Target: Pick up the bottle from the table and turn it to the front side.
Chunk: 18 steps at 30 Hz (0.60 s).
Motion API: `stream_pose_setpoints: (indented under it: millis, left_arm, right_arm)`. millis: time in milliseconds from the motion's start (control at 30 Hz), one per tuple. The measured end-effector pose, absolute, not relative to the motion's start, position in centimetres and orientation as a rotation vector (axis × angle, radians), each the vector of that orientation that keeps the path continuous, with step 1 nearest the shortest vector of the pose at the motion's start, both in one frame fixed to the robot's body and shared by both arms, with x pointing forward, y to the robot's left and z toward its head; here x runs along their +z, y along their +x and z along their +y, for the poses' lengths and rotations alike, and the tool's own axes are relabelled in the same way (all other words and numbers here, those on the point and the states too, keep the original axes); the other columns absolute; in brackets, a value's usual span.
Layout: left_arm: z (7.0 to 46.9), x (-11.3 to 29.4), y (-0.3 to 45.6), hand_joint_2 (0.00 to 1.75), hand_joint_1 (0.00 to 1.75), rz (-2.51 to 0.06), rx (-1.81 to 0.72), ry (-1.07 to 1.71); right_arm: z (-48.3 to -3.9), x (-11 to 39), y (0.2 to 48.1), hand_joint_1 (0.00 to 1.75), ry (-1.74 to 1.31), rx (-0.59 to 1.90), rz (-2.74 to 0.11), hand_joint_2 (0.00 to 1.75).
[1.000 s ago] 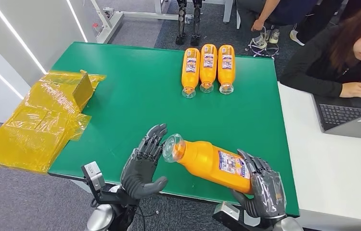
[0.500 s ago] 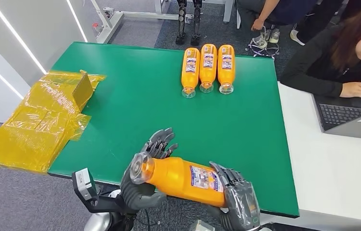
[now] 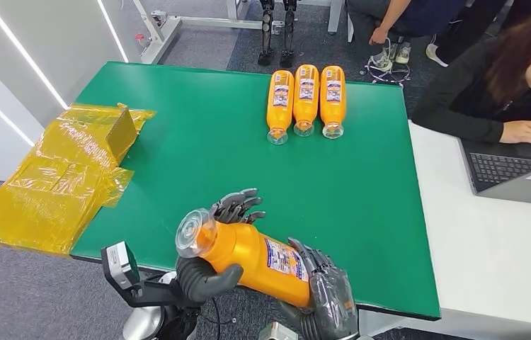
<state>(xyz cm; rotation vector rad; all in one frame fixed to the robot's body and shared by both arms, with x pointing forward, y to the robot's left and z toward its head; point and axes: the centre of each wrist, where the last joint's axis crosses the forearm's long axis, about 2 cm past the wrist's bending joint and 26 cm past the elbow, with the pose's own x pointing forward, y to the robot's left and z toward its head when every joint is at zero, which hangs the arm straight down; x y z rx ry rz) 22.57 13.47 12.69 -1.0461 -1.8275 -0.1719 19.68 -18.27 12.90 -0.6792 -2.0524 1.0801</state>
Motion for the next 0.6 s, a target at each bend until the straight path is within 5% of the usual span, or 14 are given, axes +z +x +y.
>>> stream_pose_setpoints:
  millis: [333,467,600]
  left_arm:
    - [13.51,13.07,23.08,1.75,1.75,-1.844,-0.168,-1.029]
    - [13.51,13.20,23.23,1.75,1.75,-1.849,-0.164,-1.028]
    - [13.36,13.32,23.30,1.75,1.75,-1.844,-0.167,-1.030]
  right_arm:
    - [-18.01,13.03,19.84,1.67,-0.679,1.065,-2.052,1.75]
    - [-18.01,13.01,19.80,0.00,-0.680,1.065,-2.051,1.75]
    - [-18.02,13.03,19.79,0.00,-0.687,1.057,-2.062,1.75]
